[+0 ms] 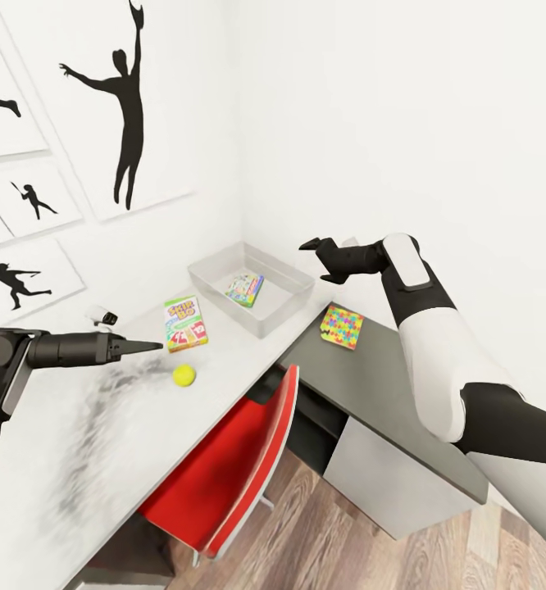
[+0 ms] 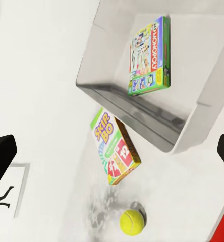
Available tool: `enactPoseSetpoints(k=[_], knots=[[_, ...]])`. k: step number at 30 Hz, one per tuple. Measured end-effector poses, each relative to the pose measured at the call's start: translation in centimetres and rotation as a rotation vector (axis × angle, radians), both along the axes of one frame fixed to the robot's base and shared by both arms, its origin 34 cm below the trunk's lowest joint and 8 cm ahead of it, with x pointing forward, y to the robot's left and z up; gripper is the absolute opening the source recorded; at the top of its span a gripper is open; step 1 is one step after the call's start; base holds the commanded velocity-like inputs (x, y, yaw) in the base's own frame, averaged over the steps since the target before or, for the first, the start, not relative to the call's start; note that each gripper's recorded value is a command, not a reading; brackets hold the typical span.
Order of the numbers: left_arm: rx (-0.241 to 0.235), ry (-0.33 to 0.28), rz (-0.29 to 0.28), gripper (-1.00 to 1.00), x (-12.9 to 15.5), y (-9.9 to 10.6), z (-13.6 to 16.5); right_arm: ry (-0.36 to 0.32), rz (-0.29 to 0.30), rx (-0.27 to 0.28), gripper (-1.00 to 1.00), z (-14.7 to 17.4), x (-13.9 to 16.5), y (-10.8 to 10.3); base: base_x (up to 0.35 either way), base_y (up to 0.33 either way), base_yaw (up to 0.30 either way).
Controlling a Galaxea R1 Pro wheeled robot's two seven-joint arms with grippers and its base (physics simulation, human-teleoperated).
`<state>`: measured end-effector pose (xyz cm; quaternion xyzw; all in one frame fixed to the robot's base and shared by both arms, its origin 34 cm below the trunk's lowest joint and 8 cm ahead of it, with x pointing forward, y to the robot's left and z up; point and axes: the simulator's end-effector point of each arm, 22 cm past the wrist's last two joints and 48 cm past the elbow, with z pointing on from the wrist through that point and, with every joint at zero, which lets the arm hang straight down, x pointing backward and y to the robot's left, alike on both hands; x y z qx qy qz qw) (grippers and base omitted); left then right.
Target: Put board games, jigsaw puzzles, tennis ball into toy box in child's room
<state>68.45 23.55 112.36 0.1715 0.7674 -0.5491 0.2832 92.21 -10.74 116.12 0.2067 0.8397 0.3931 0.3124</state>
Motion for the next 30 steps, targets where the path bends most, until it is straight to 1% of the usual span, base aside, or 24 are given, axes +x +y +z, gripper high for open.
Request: enactPoseSetpoints(k=[5, 6, 12, 17, 24, 28, 30], knots=[[-0.001, 0.008, 0.007, 1.00, 0.0, 0.2, 0.0, -0.060, -0.004, -0.003, 1.00, 2.8, 0.2, -0.2, 0.000, 0.000, 0.000], [0.000, 0.009, 0.008, 1.00, -0.1, 0.3, 0.0, -0.090, -0.005, -0.008, 1.00, 4.1, 0.2, -0.3, 0.000, 0.000, 0.000], [0.002, 0.015, 0.011, 1.00, -0.5, 0.4, -0.1, -0.199, -0.004, -0.036, 1.00, 8.3, -0.2, -0.6, 0.000, 0.000, 0.000], [0.003, 0.014, 0.010, 1.00, -0.8, 0.4, 0.0, -0.227, 0.008, -0.044, 1.00, 7.8, -1.9, -0.6, 0.000, 0.000, 0.000], [0.004, 0.016, 0.010, 1.00, -1.2, 0.4, 0.1, -0.271, 0.037, -0.049, 1.00, 8.3, -4.4, -0.6, 0.000, 0.000, 0.000], [0.004, 0.021, 0.010, 1.00, -1.6, 0.3, -0.1, -0.271, 0.046, -0.046, 1.00, 7.0, -6.0, -0.5, 0.000, 0.000, 0.000], [0.004, 0.024, 0.009, 1.00, -1.8, 0.3, -0.2, -0.265, 0.047, -0.043, 1.00, 5.7, -7.2, -0.5, 0.000, 0.000, 0.000]])
